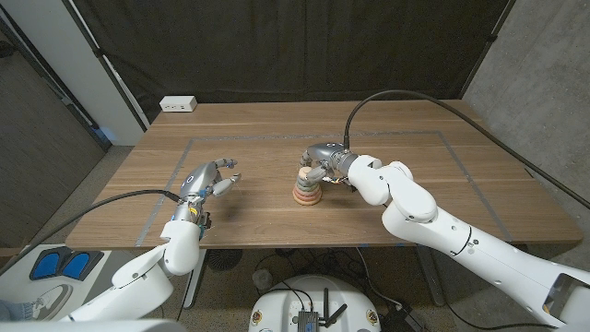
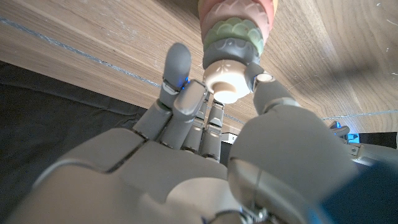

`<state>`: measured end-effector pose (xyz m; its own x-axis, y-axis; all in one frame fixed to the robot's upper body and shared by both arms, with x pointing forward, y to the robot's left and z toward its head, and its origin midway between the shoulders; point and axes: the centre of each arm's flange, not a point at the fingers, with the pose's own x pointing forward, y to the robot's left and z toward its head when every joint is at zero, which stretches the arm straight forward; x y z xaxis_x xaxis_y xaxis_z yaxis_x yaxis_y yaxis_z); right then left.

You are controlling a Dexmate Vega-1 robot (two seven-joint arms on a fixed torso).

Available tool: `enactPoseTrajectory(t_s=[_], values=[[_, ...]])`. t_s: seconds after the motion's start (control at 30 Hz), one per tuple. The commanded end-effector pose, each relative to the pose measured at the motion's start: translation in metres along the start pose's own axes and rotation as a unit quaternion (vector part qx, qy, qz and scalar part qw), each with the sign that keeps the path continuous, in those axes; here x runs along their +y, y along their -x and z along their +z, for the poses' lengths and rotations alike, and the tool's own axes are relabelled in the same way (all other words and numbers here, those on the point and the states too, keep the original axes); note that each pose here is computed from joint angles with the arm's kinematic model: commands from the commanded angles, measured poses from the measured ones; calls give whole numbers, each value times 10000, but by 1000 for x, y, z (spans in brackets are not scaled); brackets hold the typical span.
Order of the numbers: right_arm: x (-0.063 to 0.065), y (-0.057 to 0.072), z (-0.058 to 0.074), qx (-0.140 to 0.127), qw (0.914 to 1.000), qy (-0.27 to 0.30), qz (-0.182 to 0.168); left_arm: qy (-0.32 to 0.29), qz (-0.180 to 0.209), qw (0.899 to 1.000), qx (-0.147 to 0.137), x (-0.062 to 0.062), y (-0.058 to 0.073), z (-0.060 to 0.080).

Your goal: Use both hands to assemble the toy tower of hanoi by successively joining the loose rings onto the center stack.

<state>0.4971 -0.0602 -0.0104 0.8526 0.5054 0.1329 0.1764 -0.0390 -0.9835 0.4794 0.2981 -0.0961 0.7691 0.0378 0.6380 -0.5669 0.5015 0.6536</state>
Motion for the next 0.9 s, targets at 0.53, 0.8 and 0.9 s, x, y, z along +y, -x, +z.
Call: enactPoseTrajectory(t_s=[0.53,0.8,0.9], values=[[9,-1,-1,225,9996,142,110,35,-21,10000,3,-1,3,-3],[10,-1,-1,175,9996,126,179,37,-3,10000,28,0,6,-2],[10,0,-1,173,9996,132,157,35,-9,10000,32,0,7,-2]])
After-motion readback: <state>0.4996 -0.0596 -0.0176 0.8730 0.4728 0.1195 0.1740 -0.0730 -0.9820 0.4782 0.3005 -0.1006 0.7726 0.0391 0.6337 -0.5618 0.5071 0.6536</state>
